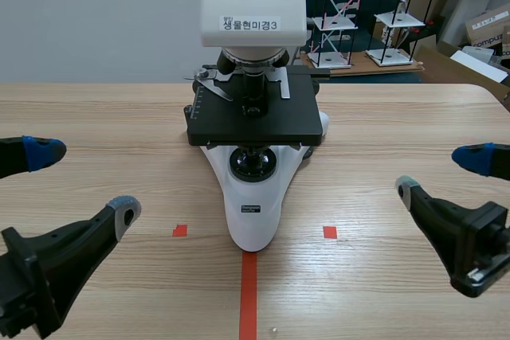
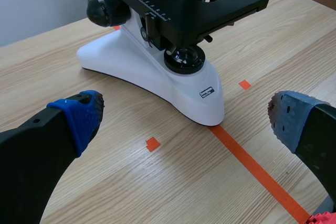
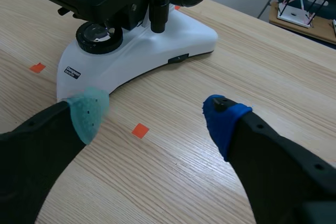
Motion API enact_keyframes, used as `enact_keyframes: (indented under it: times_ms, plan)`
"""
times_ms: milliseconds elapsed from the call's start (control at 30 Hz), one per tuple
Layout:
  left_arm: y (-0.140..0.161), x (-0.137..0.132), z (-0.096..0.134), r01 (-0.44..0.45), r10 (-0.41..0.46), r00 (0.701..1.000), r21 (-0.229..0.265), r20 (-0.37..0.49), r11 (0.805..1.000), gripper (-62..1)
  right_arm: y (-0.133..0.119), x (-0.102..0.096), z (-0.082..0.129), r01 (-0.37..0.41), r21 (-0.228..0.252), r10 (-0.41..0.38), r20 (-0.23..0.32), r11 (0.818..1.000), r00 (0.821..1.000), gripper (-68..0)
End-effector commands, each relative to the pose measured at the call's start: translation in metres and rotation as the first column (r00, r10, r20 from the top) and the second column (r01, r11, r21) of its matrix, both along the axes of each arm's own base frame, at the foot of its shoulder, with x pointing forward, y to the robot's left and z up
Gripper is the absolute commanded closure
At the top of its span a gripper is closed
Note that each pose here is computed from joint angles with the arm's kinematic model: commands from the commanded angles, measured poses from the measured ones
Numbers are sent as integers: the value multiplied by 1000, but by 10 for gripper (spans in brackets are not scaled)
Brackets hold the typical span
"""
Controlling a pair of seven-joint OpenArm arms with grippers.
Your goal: Point at the revolving nosepiece
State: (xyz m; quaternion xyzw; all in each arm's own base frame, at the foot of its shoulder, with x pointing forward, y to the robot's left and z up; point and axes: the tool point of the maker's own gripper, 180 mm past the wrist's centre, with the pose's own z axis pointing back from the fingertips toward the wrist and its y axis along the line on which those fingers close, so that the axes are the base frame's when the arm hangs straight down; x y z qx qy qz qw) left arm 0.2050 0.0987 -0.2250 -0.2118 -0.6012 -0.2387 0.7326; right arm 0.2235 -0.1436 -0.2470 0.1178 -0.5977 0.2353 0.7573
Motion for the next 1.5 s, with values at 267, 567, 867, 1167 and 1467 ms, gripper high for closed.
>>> enact_keyframes:
  times_ms: [267,567,867,1167,1467]
  plan:
    - [-3,1,9,2,-2,1000,-22,24,1000,-623,2,16,35,-23,42,16,157,999,987,-130]
    - [-3,1,9,2,-2,1000,-22,24,1000,-623,14,44,72,-69,59,47,322,996,946,-19]
    - [-3,1,9,2,-2,1000,-22,24,1000,-623,44,62,78,-161,52,129,387,986,913,-15]
    - [-3,1,9,2,-2,1000,-23,24,1000,-623,65,68,69,-226,62,183,398,972,899,-15]
    - [-3,1,9,2,-2,1000,-22,24,1000,-623,69,71,65,-256,60,206,432,965,878,-15]
